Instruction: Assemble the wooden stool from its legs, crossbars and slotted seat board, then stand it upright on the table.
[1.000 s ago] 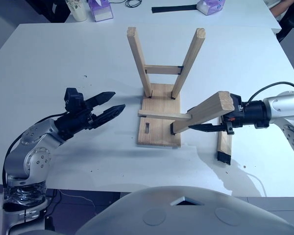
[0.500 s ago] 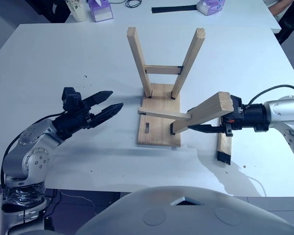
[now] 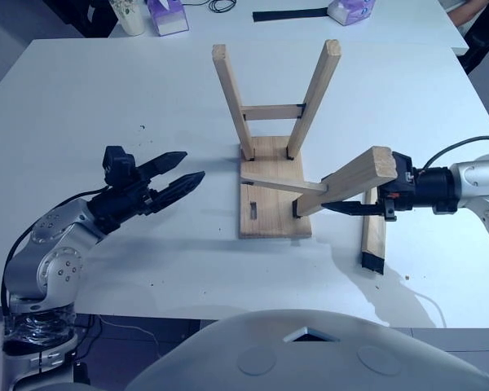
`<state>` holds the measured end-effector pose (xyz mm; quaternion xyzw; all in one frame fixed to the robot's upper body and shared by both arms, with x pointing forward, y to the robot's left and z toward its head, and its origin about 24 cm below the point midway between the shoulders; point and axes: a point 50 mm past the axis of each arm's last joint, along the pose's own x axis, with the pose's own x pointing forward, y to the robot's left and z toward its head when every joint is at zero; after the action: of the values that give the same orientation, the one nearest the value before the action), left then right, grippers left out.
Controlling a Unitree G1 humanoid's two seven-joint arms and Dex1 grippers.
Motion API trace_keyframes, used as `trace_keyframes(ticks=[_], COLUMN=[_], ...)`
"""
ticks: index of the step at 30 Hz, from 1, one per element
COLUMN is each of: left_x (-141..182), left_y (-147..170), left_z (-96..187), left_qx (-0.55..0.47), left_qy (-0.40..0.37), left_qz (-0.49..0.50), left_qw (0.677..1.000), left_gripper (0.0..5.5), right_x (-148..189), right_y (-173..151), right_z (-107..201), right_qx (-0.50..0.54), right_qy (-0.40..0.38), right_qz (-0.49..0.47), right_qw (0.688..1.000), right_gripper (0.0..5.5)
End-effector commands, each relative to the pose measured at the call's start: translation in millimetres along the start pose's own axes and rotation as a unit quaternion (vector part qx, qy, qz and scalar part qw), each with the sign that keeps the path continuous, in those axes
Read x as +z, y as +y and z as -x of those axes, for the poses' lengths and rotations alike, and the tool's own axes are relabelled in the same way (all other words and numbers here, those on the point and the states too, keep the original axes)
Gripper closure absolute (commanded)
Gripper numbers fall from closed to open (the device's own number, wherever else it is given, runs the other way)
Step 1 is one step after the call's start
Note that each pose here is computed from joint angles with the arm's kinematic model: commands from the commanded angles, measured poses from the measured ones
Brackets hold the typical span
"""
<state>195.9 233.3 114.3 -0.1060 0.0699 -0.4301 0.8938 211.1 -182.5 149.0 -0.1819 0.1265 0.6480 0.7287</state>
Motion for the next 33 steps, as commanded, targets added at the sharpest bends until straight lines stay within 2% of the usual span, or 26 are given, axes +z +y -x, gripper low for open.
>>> trace_keyframes(ticks=[1, 12, 20, 25, 28, 29, 33], left_x=[4, 6, 6, 7, 6, 6, 5], left_y=[2, 3, 4, 4, 4, 4, 4], left_z=[-5, -12, -13, -14, -14, -13, -14], left_qx=[-0.007, -0.03, -0.03, -0.03, -0.028, -0.026, -0.023], left_qy=[0.007, 0.017, 0.02, 0.021, 0.021, 0.02, 0.019], left_qz=[-0.011, -0.013, -0.012, -0.013, -0.013, -0.013, -0.012], left_qw=[1.0, 0.999, 0.999, 0.999, 0.999, 0.999, 0.999], left_gripper=[1.83, 1.83, 1.83, 1.83, 1.83, 1.83, 1.83], right_x=[-17, -37, -78, -76, -66, -62, -40], right_y=[2, -13, 1, 6, 0, -4, -12], right_z=[-8, -23, -29, -28, -29, -30, -28], right_qx=[0.029, 0.066, 0.106, 0.119, 0.093, 0.08, 0.059], right_qy=[0.036, 0.064, 0.152, 0.152, 0.133, 0.12, 0.078], right_qz=[-0.028, -0.053, -0.069, -0.066, -0.048, -0.048, -0.062], right_qw=[0.999, 0.994, 0.98, 0.979, 0.985, 0.988, 0.993], right_gripper=[3.48, 3.48, 3.48, 3.48, 3.48, 3.1, 2.44])
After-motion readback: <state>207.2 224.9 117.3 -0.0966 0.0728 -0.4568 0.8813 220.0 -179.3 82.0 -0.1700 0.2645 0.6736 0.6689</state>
